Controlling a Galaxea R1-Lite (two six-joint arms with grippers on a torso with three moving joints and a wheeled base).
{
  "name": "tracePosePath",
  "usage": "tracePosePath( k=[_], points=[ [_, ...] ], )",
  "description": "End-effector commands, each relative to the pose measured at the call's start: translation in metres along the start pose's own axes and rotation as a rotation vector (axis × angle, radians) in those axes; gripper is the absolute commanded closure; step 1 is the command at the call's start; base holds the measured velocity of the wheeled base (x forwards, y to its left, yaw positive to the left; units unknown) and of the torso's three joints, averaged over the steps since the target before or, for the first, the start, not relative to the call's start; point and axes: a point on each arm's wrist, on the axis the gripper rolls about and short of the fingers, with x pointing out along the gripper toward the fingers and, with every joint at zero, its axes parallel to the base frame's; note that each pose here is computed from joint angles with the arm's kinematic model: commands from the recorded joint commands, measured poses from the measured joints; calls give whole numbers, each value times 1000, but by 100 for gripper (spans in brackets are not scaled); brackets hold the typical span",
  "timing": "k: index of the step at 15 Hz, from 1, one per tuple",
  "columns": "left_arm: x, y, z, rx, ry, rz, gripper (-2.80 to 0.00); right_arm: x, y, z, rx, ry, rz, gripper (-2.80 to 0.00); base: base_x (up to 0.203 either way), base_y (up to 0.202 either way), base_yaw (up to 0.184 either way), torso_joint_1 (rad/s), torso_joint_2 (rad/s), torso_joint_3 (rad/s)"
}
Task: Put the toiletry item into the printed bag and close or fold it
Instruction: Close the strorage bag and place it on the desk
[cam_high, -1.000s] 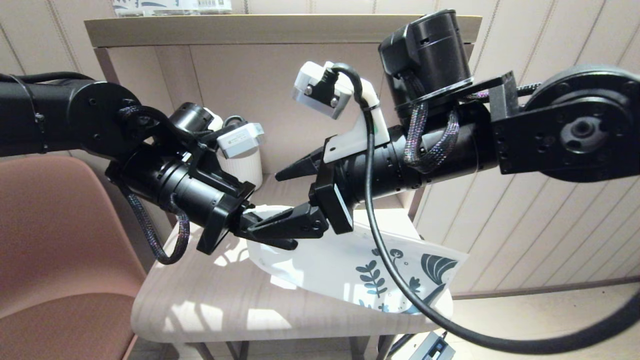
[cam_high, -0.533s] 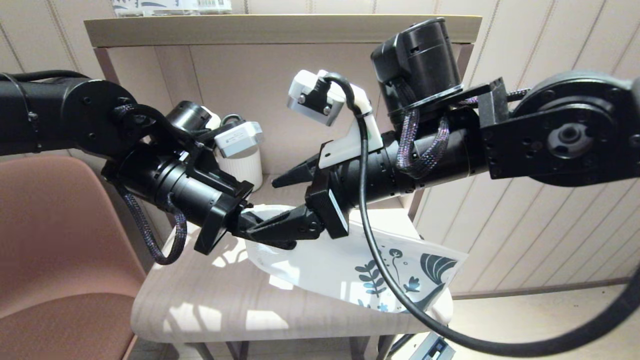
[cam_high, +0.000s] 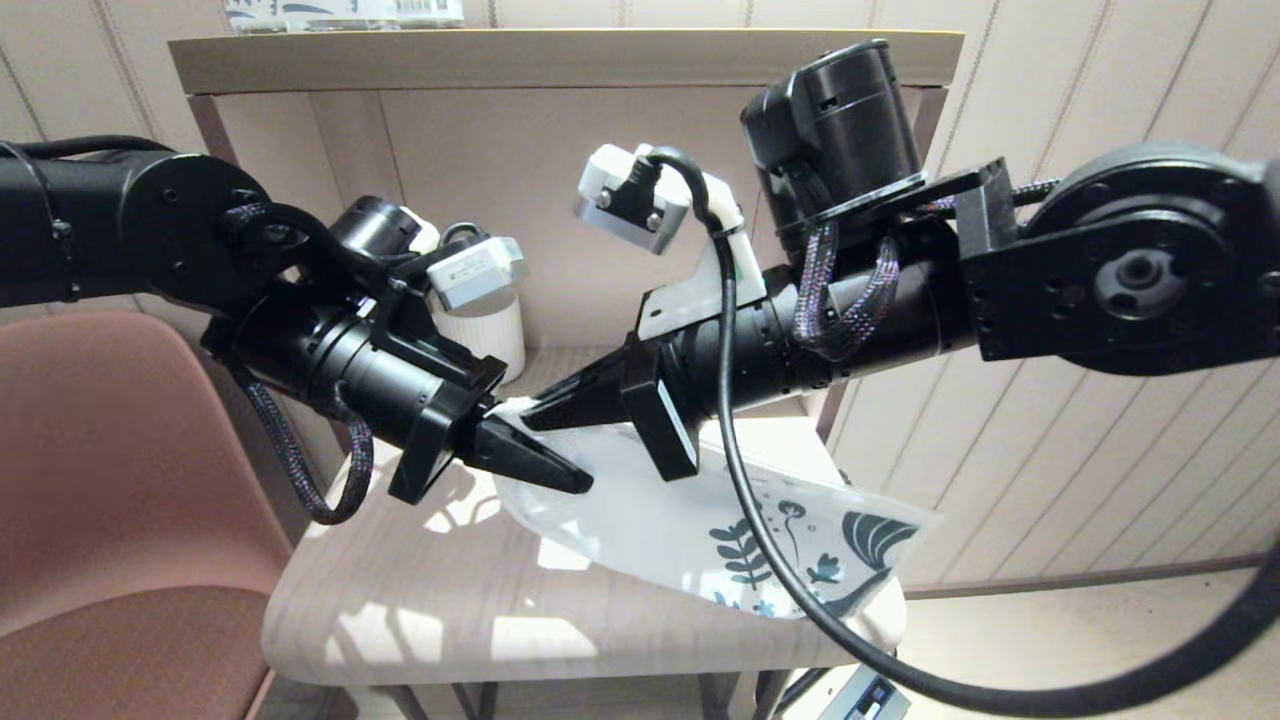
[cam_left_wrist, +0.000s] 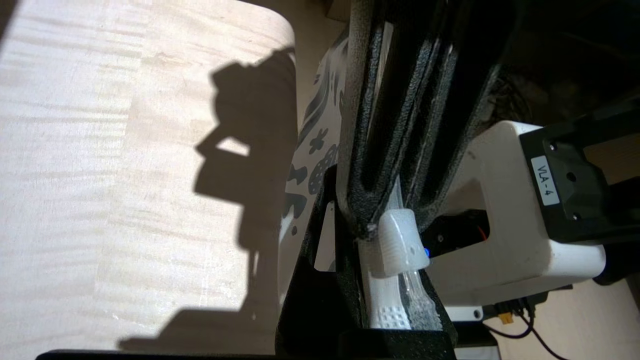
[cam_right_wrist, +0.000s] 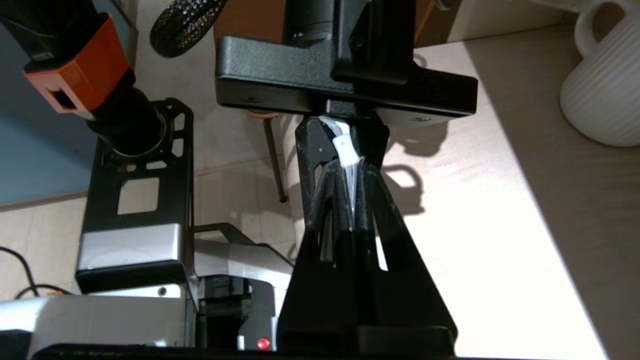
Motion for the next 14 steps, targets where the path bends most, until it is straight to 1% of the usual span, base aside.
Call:
tracePosePath(
  k=[1,6,12,13,14],
  points=[
    [0,-1,0,1,-2,-6,0,-2,2,1,-4,-3,4,0,0,0,0,0,0,0],
    [1,0,0,9,-5,-4,0,-1,1,0,-3,-1,5,0,0,0,0,0,0,0],
    [1,0,-2,4,-6,-7,0,2,4,1,-10,-5,7,0,0,0,0,0,0,0],
    [1,0,-2,6,-7,-6,0,1,4,1,-11,-7,7,-280,0,0,0,0,0,0],
    [1,-1,-2,8,-8,-6,0,1,3,3,-13,-10,6,-280,0,0,0,0,0,0]
  ],
)
